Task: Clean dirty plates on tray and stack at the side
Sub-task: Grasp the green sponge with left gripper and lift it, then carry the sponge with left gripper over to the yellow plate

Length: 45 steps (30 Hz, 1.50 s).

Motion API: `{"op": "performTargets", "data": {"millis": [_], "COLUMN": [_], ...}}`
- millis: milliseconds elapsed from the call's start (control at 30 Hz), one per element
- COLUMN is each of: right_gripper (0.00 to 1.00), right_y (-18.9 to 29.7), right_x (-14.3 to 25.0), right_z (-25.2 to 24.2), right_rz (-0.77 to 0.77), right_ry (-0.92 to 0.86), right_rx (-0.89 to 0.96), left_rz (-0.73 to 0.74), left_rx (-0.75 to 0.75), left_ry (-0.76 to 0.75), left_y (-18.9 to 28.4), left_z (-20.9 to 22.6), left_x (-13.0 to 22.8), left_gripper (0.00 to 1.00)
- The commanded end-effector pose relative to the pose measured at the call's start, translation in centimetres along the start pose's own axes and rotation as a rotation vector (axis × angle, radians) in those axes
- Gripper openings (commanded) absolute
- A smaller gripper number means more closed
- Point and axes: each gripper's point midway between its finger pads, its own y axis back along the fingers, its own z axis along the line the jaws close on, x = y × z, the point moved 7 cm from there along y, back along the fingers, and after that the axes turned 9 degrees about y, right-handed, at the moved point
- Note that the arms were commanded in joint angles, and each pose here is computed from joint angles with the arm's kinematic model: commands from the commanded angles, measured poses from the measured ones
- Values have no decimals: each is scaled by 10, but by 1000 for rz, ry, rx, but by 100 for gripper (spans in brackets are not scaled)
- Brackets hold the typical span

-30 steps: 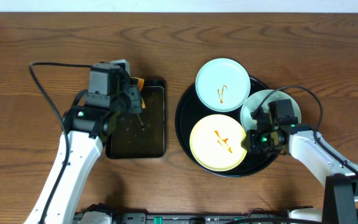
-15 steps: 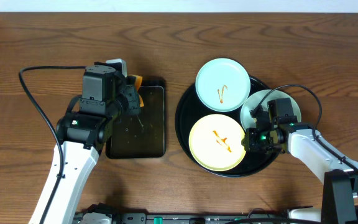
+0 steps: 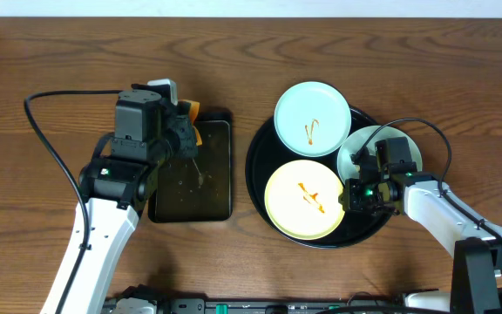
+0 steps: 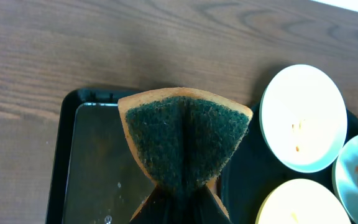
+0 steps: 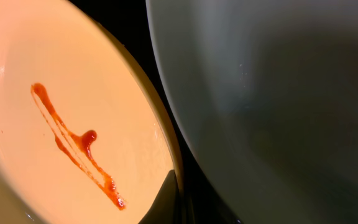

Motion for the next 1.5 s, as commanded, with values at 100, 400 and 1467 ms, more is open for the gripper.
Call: {"op": "performTargets", "data": {"millis": [100,400,1467], "right_gripper": [1,1,1], "right_y": [-4,-4,-4], "right_x": [0,0,1], "right_z": [1,1,1], "right_rz": [13,13,16], "right_ry": [5,4,3], "right_rx": [2,2,2], "left_rz": [56,315,465], "left_rx": [-25,-158,162], "left_ry": [13,59,-134], "left_y": [-20,-79,-84], "left_z": [3,27,-78], "left_x": [3,41,87], "left_gripper": [8,7,7]}}
